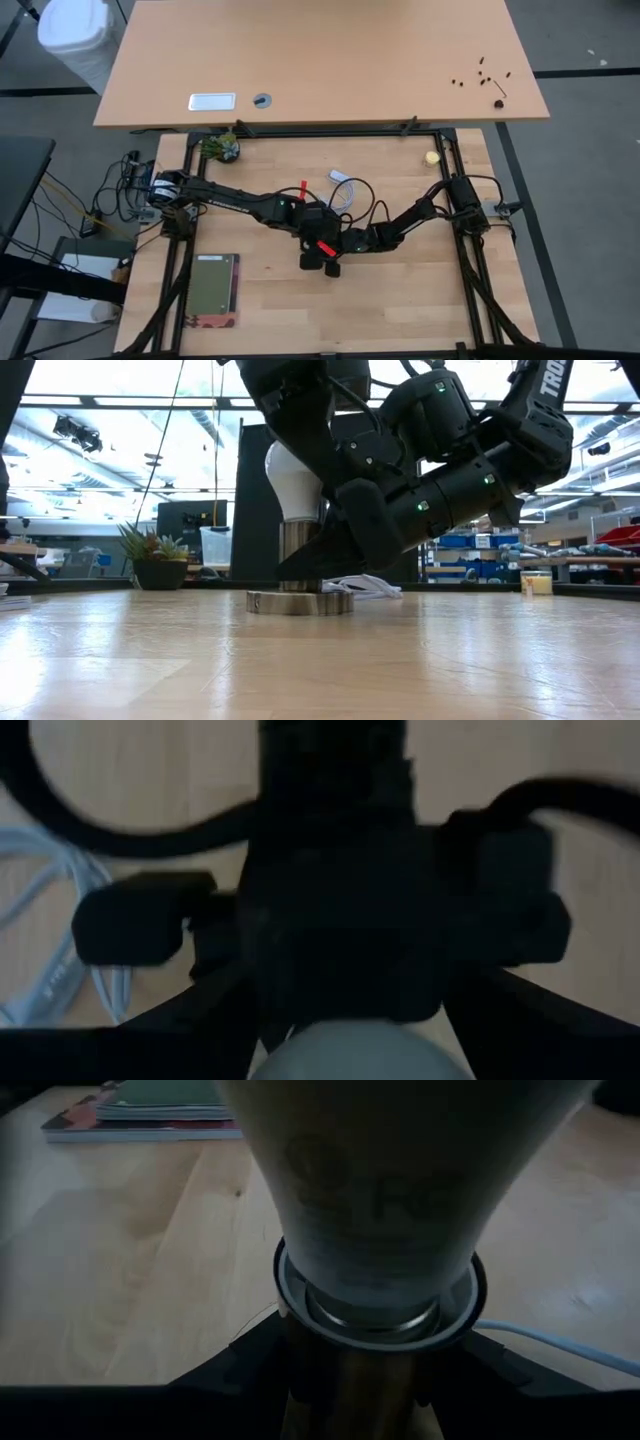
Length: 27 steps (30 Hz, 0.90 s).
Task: Screw lightbulb
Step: Insert the lightbulb into the lamp
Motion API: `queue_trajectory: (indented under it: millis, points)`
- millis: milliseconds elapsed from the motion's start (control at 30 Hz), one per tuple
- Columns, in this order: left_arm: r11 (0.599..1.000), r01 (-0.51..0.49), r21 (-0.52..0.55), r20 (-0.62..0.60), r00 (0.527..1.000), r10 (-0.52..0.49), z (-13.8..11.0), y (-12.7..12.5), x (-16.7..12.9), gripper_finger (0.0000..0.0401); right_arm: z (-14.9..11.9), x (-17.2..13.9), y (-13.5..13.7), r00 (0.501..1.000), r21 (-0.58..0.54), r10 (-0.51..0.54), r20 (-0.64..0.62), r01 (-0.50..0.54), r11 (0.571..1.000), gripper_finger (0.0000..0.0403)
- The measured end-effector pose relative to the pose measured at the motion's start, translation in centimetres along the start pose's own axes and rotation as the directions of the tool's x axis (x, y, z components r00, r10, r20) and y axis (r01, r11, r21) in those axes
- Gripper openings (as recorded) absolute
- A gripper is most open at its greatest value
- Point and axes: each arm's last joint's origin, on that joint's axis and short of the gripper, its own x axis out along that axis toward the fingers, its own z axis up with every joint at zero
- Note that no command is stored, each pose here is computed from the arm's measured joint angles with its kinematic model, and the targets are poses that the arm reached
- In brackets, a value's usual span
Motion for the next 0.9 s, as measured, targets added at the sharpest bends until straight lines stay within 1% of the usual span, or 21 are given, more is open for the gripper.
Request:
queue_trajectory:
  millis: [233,333,433,667,800,900]
  points:
    - [0.999,-0.004,0.053,-0.046,0.999,0.007,0.4,0.0,-1.0,0.0364,0.0,0.0,0.0,1.000,0.001,-0.001,0.000,0.001,1.000,0.0204]
    - [0.997,-0.009,0.077,-0.051,0.999,0.013,0.7,-0.1,-1.5,0.0382,0.0,0.0,0.0,1.000,0.003,-0.001,0.000,0.001,1.000,0.0205]
    - [0.996,-0.018,0.093,-0.041,0.999,0.022,1.3,-0.1,-2.2,0.0384,0.0,0.0,-0.1,1.000,0.005,-0.002,-0.001,0.002,1.000,0.0204]
    - [0.987,-0.032,0.155,-0.065,0.997,0.043,2.0,-0.1,-3.7,0.0369,0.0,0.0,0.0,1.000,0.005,-0.001,-0.001,0.001,1.000,0.0205]
    - [0.987,-0.030,0.157,-0.084,0.996,0.044,2.3,-0.1,-4.6,0.0367,0.0,0.0,0.0,1.000,0.007,-0.001,-0.001,0.001,1.000,0.0205]
    - [0.988,-0.030,0.152,-0.101,0.994,0.046,2.4,-0.3,-5.1,0.0367,0.0,0.1,-0.2,1.000,0.037,-0.005,-0.003,0.005,0.999,0.0210]
